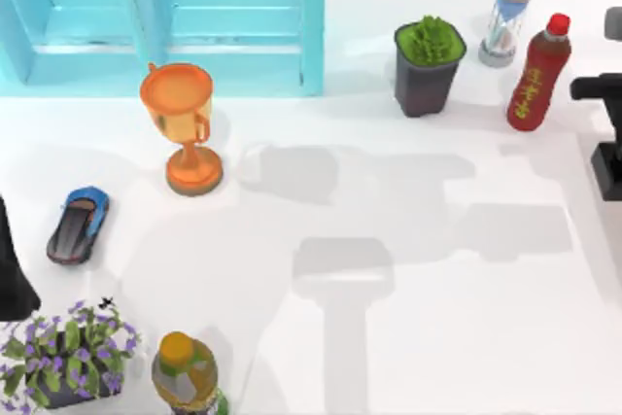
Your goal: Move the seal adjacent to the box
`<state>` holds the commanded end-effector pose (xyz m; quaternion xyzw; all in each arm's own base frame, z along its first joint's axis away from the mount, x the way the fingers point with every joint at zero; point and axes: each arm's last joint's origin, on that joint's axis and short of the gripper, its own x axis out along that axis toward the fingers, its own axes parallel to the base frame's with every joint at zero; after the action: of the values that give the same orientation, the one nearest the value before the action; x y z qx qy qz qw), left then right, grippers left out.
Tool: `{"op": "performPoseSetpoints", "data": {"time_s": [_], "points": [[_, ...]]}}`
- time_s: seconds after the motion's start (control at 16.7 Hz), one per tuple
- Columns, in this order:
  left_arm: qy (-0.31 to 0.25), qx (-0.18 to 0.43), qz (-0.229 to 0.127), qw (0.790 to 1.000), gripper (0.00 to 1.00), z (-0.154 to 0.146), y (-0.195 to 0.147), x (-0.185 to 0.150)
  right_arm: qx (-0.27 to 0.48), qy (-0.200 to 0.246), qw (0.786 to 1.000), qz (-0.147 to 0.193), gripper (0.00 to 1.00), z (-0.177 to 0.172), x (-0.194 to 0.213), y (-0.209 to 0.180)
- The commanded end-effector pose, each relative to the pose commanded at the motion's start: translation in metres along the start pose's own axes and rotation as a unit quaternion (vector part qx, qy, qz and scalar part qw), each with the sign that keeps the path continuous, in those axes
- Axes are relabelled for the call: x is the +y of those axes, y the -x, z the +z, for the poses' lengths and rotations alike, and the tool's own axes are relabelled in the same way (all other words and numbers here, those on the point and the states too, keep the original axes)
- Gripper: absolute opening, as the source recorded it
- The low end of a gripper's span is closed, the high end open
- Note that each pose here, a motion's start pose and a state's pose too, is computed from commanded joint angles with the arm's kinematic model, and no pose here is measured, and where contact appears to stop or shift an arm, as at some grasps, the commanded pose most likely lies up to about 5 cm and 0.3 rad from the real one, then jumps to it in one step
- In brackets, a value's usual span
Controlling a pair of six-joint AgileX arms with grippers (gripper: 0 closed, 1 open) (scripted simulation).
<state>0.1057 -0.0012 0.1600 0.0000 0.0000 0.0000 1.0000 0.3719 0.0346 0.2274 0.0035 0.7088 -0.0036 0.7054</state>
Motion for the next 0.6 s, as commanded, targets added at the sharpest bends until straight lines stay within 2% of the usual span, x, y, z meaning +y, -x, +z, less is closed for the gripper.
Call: {"op": "performPoseSetpoints", "data": {"time_s": [0.6], "points": [[0.000, 0.000, 0.000, 1.000, 1.00, 0.0000, 0.0000, 0.0000, 0.000, 0.000, 1.000, 0.000, 0.90, 0.0000, 0.0000, 0.0000]]}}
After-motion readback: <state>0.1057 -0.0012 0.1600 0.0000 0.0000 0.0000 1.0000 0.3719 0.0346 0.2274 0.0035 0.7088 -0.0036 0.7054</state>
